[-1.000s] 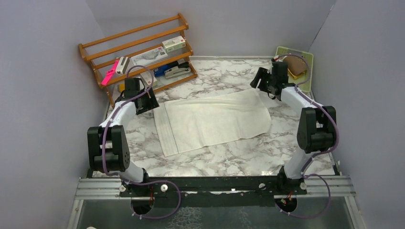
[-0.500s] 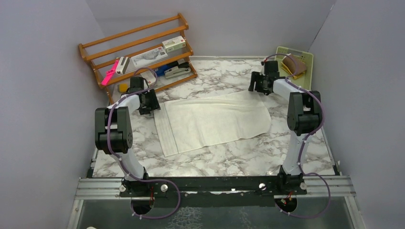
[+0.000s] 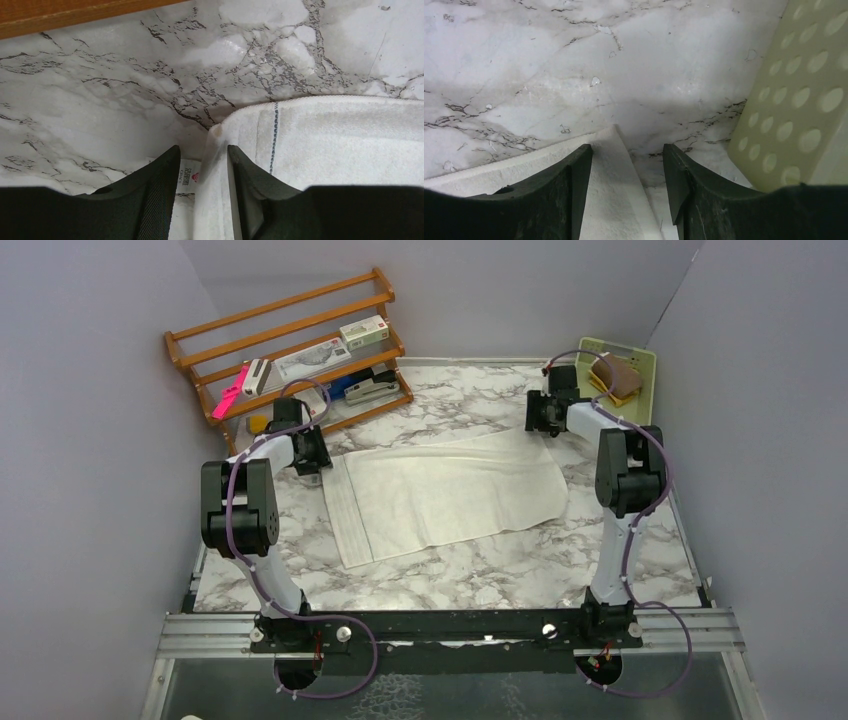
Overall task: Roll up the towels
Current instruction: Flatten out the towel at the center of the board.
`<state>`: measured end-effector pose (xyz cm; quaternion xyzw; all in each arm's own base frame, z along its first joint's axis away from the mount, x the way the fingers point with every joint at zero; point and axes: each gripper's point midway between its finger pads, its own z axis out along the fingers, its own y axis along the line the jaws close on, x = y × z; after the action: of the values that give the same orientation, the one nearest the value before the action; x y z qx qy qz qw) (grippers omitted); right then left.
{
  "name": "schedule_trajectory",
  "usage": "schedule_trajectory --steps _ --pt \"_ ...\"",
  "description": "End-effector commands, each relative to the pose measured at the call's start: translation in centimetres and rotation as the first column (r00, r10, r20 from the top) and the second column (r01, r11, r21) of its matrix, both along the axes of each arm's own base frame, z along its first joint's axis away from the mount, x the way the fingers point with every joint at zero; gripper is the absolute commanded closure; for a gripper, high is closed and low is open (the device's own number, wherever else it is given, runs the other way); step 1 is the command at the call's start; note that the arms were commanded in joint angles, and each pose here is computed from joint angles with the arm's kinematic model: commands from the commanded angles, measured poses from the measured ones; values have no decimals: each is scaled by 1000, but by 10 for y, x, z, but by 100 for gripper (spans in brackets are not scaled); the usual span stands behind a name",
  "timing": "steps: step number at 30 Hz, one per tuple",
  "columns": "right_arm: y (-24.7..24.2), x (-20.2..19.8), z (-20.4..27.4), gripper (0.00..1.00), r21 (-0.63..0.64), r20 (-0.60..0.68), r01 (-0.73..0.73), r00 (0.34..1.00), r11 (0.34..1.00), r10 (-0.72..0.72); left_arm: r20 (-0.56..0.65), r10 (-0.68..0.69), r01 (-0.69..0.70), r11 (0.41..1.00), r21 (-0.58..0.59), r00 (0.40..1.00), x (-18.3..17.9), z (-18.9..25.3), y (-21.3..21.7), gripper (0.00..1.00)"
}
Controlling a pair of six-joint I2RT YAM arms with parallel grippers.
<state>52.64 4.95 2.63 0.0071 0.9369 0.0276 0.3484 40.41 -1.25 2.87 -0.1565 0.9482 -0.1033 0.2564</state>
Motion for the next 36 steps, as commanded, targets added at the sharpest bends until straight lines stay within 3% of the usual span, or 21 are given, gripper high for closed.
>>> schedule_trajectory --steps 1,5,9,10,11,17,24,30,36 --pt "-2 -2 -25 46 -40 -51 -10 999 999 8 13 1 -1 1000 6 1000 6 2 4 61" --pt "2 -6 -38 57 -25 -79 -21 997 999 19 12 4 -5 1000 17 1000 5 4 7 70" --pt "1 -9 -46 88 -30 -101 -26 995 999 23 10 5 -5 1000 25 1000 3 4 10 83" --pt "2 -9 -46 97 -27 -105 -28 994 999 25 10 5 -5 1000 23 1000 3 5 10 89" --pt "3 -9 -44 99 -19 -105 -27 994 999 25 13 5 -5 1000 21 1000 4 6 10 97" --pt "20 -3 -4 99 75 -30 -51 998 996 53 77 7 -9 999 34 997 8 35 18 100" --pt "31 -3 97 99 145 192 -89 980 985 60 307 -27 -13 992 128 951 7 129 31 100" --pt "31 -31 190 99 174 376 -117 926 978 44 498 -16 -87 979 184 867 -22 205 39 100" --pt "36 -88 271 99 252 539 -166 842 953 4 629 7 -105 987 119 777 -75 247 25 100"
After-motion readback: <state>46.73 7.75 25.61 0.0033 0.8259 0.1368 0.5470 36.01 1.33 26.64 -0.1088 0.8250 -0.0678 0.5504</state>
